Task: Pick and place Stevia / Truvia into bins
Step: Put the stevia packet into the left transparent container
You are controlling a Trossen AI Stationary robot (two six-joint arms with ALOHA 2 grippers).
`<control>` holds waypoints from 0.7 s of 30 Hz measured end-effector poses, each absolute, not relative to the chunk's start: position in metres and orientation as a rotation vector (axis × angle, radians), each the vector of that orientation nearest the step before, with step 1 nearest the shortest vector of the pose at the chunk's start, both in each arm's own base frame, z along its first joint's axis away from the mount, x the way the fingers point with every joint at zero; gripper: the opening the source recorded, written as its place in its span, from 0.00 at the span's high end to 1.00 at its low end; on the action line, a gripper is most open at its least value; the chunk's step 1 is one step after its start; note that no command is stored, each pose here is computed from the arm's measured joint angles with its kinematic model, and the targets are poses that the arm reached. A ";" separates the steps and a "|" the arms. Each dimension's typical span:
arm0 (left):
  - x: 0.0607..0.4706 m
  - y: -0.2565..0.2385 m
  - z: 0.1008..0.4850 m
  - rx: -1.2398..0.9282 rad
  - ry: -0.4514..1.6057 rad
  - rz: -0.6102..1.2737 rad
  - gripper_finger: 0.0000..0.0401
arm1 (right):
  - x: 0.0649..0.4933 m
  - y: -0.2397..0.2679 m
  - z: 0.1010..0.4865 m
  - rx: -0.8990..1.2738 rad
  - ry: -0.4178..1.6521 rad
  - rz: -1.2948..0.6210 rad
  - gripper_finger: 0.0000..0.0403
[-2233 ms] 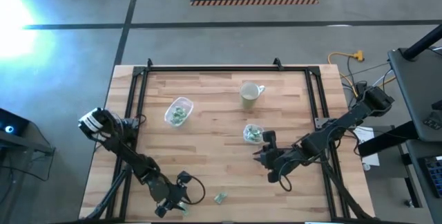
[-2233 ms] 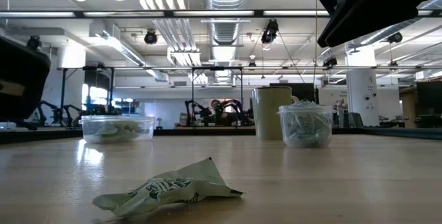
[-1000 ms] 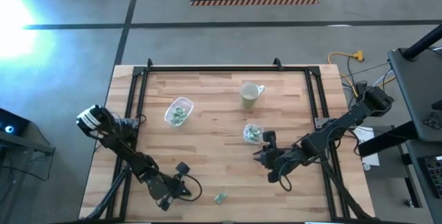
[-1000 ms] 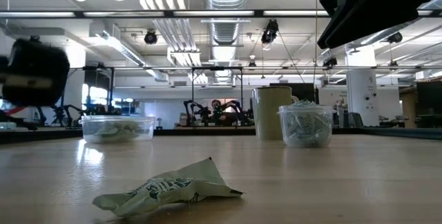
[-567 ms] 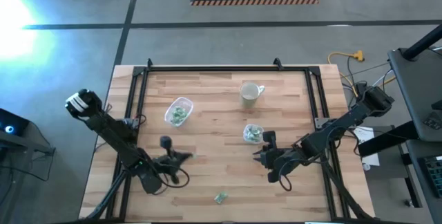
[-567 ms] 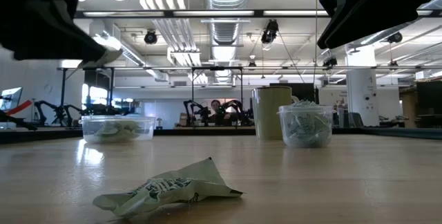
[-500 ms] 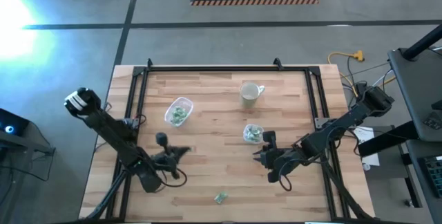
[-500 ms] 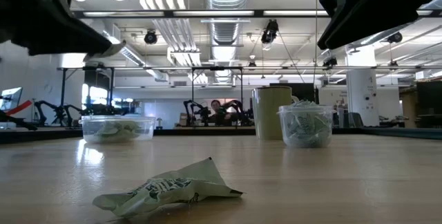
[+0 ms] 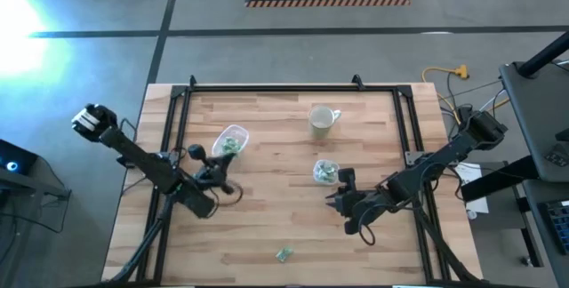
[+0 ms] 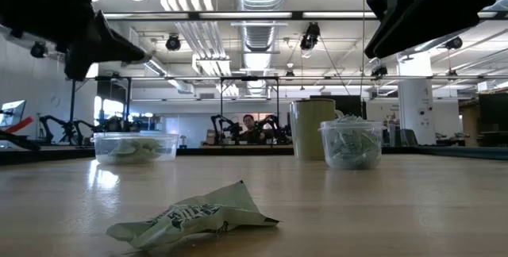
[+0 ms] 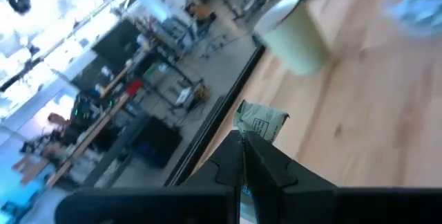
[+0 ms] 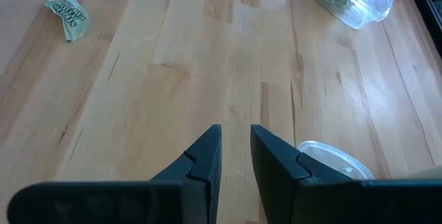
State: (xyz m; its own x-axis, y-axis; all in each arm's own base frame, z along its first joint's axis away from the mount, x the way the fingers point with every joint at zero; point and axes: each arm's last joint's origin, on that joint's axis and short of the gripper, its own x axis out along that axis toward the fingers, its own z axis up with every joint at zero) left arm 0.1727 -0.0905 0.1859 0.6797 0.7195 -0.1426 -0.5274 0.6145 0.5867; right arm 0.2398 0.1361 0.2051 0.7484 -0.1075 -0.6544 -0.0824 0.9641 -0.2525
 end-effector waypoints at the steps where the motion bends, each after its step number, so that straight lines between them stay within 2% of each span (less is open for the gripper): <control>1: 0.172 -0.084 0.183 0.534 0.402 0.749 1.00 | 0.240 0.136 0.205 -0.275 0.728 -0.014 0.83; 5: 0.167 -0.058 0.170 0.434 0.479 0.748 1.00 | 0.240 0.136 0.204 -0.280 0.729 -0.013 0.83; 12: 0.155 -0.029 0.160 0.192 0.577 0.639 1.00 | 0.239 0.136 0.204 -0.294 0.728 -0.008 0.83; 21: 0.143 -0.024 0.149 0.142 0.570 0.655 0.97 | 0.240 0.135 0.204 -0.292 0.728 -0.011 0.83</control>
State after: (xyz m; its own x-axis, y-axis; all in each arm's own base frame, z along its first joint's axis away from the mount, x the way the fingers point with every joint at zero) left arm 0.1433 -0.0236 0.1490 0.6470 0.6115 -0.4555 -0.5357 0.7896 0.2992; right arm 0.2397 0.1354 0.2039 0.7480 -0.1110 -0.6544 -0.0911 0.9594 -0.2670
